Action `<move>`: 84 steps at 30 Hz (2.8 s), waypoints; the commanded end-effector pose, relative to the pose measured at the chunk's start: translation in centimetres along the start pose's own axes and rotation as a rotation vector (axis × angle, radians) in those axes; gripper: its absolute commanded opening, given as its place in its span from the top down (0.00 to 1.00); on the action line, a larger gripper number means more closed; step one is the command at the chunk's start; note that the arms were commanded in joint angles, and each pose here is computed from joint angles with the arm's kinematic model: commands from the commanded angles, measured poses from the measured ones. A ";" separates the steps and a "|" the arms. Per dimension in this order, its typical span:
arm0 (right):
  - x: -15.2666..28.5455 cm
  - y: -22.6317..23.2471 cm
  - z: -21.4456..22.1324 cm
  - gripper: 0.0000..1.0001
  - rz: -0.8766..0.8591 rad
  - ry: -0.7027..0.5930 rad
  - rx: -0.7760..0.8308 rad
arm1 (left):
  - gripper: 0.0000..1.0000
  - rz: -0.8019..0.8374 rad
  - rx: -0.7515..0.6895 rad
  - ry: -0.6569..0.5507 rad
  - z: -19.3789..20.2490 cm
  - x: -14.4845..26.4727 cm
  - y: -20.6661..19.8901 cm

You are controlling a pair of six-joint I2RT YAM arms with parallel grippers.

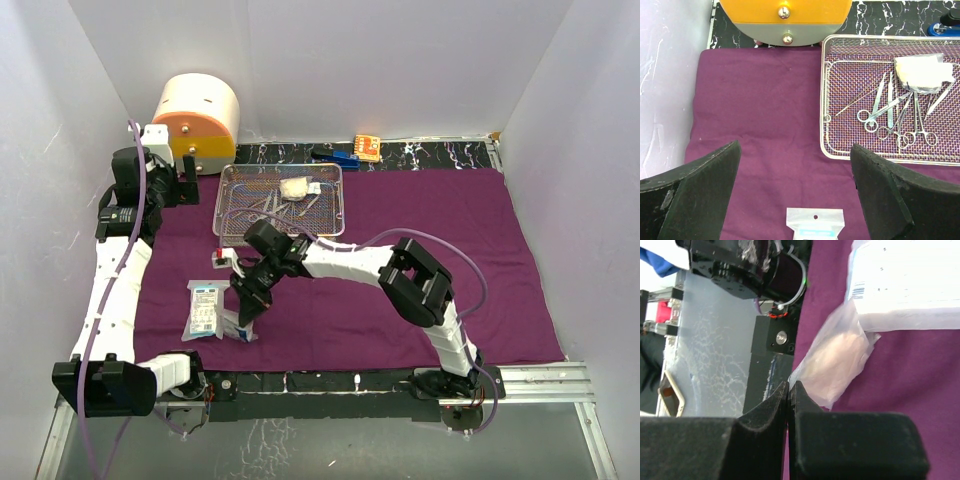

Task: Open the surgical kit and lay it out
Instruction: Place the medical item in the surgical kit, then pick up the medical item from the container.

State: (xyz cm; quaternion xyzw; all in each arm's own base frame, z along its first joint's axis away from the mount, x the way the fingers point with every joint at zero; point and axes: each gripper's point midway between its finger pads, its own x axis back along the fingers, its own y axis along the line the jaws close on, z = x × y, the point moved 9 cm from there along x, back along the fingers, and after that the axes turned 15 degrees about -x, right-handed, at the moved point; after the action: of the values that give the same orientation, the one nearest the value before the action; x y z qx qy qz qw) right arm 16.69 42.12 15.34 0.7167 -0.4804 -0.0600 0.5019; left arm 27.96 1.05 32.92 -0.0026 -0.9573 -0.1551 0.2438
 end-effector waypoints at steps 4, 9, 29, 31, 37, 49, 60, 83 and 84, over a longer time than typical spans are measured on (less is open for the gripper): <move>1.7 -4.1 -2.5 1.00 0.119 -0.042 0.012 | 0.10 0.017 0.010 -0.077 -1.2 1.2 0.2; 2.4 -7.4 -3.1 1.00 0.201 -0.037 -0.001 | 0.10 0.042 0.005 -0.079 -1.1 1.1 0.0; 0.8 -8.4 -2.6 0.90 0.195 0.077 0.130 | 0.09 0.062 -0.014 -0.056 -0.2 -0.4 -0.4; 0.5 -8.2 -2.3 0.90 0.185 0.088 0.131 | 0.09 0.055 -0.015 -0.054 -0.3 -0.5 -0.3; 0.1 -7.6 -2.1 0.86 0.202 0.089 0.150 | 0.09 0.063 -0.020 -0.032 -0.1 -1.7 -0.4; 4.0 -7.5 -6.3 0.55 0.316 -0.035 0.184 | 0.09 0.093 -0.012 -0.033 -0.1 -3.7 -0.8; 13.9 -5.2 -6.1 0.38 0.395 -0.150 0.176 | 0.13 0.306 0.020 0.001 -0.6 -9.6 -3.8; 31.3 -0.5 9.0 0.41 0.752 -0.470 0.020 | 0.42 0.701 -0.041 0.105 -1.1 -27.0 -18.8; 31.2 -0.6 9.4 0.41 0.751 -0.477 0.012 | 0.42 0.704 -0.039 0.113 -0.8 -27.2 -19.0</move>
State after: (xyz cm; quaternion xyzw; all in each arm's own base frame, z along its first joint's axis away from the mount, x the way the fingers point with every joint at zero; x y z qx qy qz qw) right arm 28.57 13.11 21.79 0.4596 -0.7883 -0.0328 0.4078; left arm 49.94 -14.77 13.48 -0.3148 -0.8767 -0.0904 0.3524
